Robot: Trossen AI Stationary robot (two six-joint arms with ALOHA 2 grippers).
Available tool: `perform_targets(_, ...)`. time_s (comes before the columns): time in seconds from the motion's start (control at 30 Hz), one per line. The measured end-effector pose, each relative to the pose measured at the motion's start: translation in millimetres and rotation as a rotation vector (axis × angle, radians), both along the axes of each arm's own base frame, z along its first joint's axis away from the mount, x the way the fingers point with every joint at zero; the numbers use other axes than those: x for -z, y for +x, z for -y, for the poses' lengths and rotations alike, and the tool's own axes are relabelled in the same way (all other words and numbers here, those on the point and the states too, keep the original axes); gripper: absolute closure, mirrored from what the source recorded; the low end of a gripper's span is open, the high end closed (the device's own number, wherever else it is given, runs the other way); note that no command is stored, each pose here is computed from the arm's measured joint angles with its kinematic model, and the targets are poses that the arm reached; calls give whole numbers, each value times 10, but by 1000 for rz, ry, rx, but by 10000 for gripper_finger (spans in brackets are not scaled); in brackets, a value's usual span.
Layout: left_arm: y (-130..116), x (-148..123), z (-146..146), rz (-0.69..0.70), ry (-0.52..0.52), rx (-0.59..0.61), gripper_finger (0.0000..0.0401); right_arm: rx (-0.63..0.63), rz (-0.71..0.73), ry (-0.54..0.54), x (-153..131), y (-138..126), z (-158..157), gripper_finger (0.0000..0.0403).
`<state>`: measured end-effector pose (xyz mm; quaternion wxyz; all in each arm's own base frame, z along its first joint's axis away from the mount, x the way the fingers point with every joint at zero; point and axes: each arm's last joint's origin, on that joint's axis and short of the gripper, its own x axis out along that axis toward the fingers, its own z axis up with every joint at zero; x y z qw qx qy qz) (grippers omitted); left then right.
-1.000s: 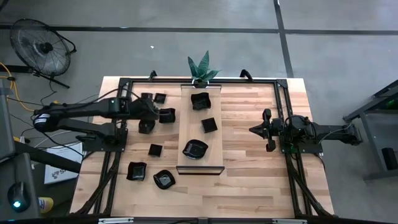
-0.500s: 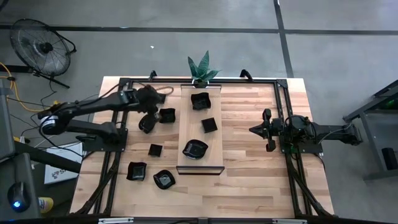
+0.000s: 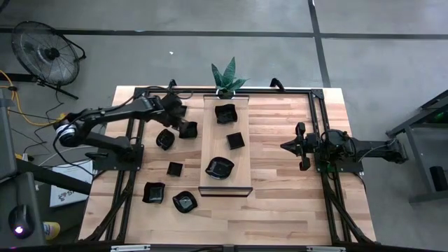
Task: Pick & Place Mini shaped plates
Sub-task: Stack the black distorted square plate on top of the black distorted square plate on the shelf
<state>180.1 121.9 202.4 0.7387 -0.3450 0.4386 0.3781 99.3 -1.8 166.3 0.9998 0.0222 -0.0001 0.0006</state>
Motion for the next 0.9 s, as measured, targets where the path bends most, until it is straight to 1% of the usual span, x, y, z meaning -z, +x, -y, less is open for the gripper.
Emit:
perform_targets(0.27,59,134,-32,-11,-92,-133,302,0,0,0,0,0,0,391)
perform_targets(0.37,65,145,-34,-11,-98,-146,302,1,0,0,0,0,0,391)
perform_targets(0.63,55,163,-39,-7,-90,-230,302,1,0,0,-1,0,0,391)
perform_targets(0.73,48,205,-27,9,-113,-239,302,0,0,0,0,0,0,391)
perform_targets(0.9,18,306,-6,19,-123,-264,302,0,0,0,0,0,0,391)
